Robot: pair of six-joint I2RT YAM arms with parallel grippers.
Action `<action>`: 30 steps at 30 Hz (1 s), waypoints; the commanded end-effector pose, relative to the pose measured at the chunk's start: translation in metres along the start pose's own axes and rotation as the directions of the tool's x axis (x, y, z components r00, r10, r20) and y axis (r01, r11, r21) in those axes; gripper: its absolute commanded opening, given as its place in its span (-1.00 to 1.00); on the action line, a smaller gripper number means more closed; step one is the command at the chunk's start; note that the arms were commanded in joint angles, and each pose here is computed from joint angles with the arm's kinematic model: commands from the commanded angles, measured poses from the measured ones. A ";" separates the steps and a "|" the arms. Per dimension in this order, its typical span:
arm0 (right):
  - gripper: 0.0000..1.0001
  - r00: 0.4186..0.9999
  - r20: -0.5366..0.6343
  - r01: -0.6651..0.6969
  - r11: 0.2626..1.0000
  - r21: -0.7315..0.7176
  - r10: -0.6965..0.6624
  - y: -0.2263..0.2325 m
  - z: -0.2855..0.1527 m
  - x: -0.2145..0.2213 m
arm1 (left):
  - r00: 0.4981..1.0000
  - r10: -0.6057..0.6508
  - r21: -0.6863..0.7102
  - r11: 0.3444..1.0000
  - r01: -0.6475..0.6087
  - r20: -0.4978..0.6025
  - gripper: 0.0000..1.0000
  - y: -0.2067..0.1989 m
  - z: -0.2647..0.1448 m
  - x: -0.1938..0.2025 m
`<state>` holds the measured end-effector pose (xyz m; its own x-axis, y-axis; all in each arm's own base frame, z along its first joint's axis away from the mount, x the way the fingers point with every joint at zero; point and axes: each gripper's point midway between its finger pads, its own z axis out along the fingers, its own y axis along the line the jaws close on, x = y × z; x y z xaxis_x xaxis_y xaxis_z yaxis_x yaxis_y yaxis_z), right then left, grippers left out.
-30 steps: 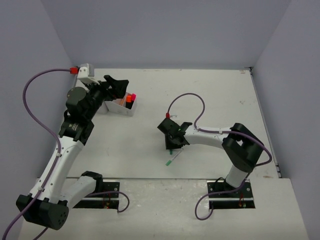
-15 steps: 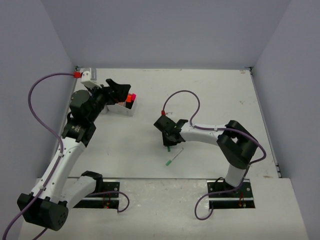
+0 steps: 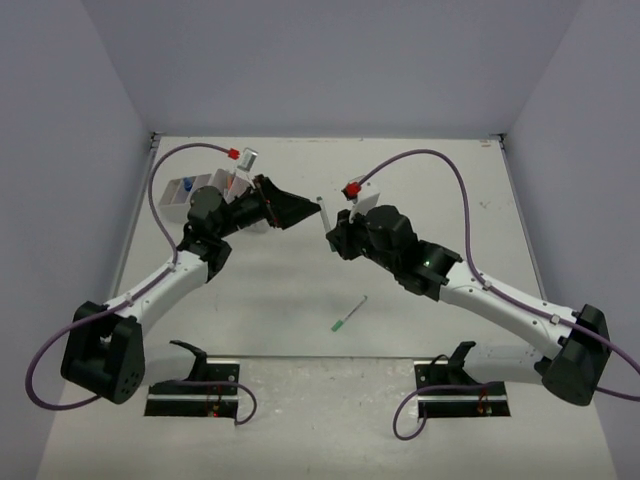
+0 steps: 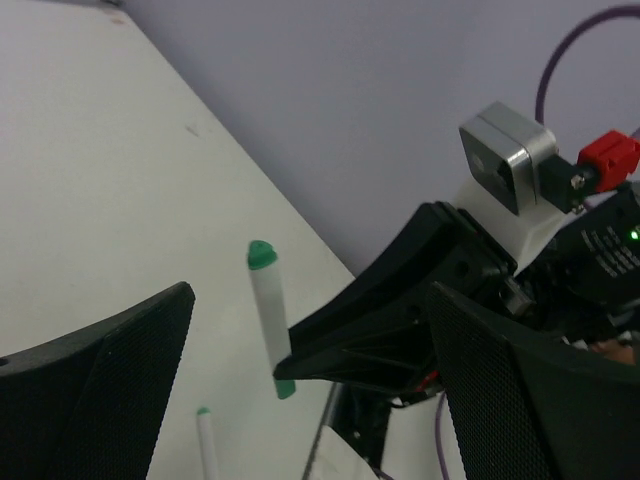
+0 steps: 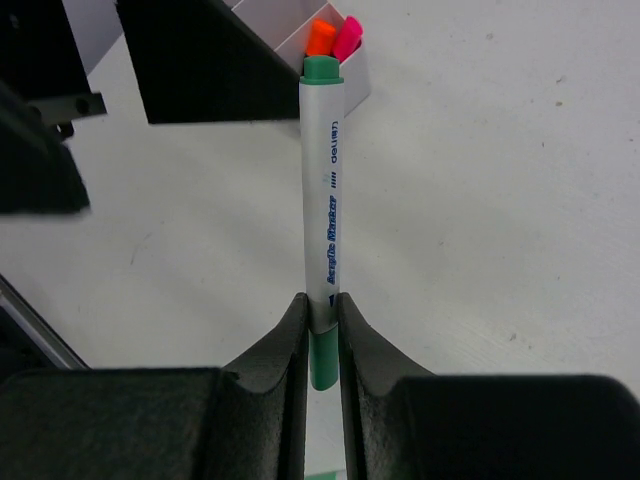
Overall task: Sort the stationery into containers
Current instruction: Pick up the pen from the center of the board, then place the pen in the storage box.
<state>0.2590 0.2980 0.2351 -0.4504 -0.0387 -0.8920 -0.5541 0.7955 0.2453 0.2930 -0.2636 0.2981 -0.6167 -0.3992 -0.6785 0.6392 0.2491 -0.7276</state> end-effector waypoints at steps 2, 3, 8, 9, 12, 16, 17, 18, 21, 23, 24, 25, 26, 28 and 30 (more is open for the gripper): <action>-1.00 0.994 0.102 0.039 0.999 -0.024 -0.036 0.002 -0.015 -0.023 | 0.998 0.063 0.190 0.980 -0.058 -0.022 0.92 -0.046 0.011 0.006; -1.00 0.993 0.109 0.039 0.999 -0.031 -0.035 0.002 -0.018 -0.025 | 0.998 0.063 0.188 0.980 -0.058 -0.020 0.85 -0.044 0.013 0.006; -1.00 0.991 0.129 0.048 0.995 -0.083 -0.037 0.011 -0.027 -0.029 | 0.999 0.040 0.199 0.979 -0.033 -0.031 0.37 -0.038 0.024 0.008; -1.00 0.991 0.129 0.051 0.995 -0.090 -0.039 0.012 -0.028 -0.029 | 0.999 0.037 0.201 0.979 -0.030 -0.030 0.31 -0.038 0.025 0.008; -1.00 0.992 0.117 0.066 0.992 -0.112 -0.052 0.016 -0.027 -0.027 | 0.998 0.039 0.226 0.974 -0.029 -0.040 -0.10 -0.042 0.031 0.008; -1.00 0.992 0.106 0.073 0.990 -0.118 -0.061 0.016 -0.026 -0.024 | 0.997 0.055 0.257 0.966 -0.040 -0.052 -0.58 -0.052 0.038 0.009; -1.00 0.992 0.108 0.073 0.991 -0.111 -0.061 0.015 -0.026 -0.024 | 0.997 0.058 0.263 0.964 -0.042 -0.053 -0.83 -0.053 0.039 0.009; -1.00 0.992 0.110 0.070 0.993 -0.100 -0.059 0.013 -0.025 -0.025 | 0.997 0.062 0.267 0.963 -0.045 -0.055 -1.00 -0.055 0.039 0.010; 0.20 0.991 0.125 0.047 0.999 0.005 -0.047 -0.005 -0.022 -0.026 | 0.989 0.143 0.235 0.963 -0.130 -0.036 -1.00 -0.051 0.042 0.004; 0.95 0.992 0.125 0.026 0.997 0.069 -0.035 -0.017 -0.018 -0.022 | 0.969 0.245 0.093 0.966 -0.242 -0.016 -1.00 -0.029 0.048 -0.010; 0.97 0.991 0.134 0.007 0.990 0.139 -0.026 -0.030 -0.017 -0.022 | 0.944 0.330 -0.030 0.944 -0.329 0.028 -1.00 -0.026 0.054 -0.041; 0.98 0.992 0.126 -0.008 0.978 0.206 -0.018 -0.043 -0.015 -0.018 | 0.916 0.399 -0.289 0.882 -0.372 0.038 -1.00 0.011 0.048 -0.068; 0.98 0.993 0.114 -0.016 0.966 0.256 -0.013 -0.052 -0.014 -0.013 | 0.891 0.453 -0.507 0.766 -0.395 -0.009 -1.00 0.046 0.029 -0.084; 0.98 0.995 0.098 -0.032 0.946 0.322 0.001 -0.066 -0.014 -0.007 | 0.842 0.539 -0.724 0.577 -0.378 -0.009 -1.00 0.070 -0.002 -0.126; 0.98 0.998 0.070 -0.027 0.939 0.343 0.003 -0.073 -0.013 0.003 | 0.780 0.625 -0.853 0.391 -0.347 -0.031 -1.00 0.084 -0.039 -0.172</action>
<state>0.2765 0.2597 0.2362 -0.3851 -0.0079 -0.9228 -0.4188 0.8925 0.1671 0.3879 -0.2718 0.3547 -0.2724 -0.3771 -0.8852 0.5894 0.6618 -0.4633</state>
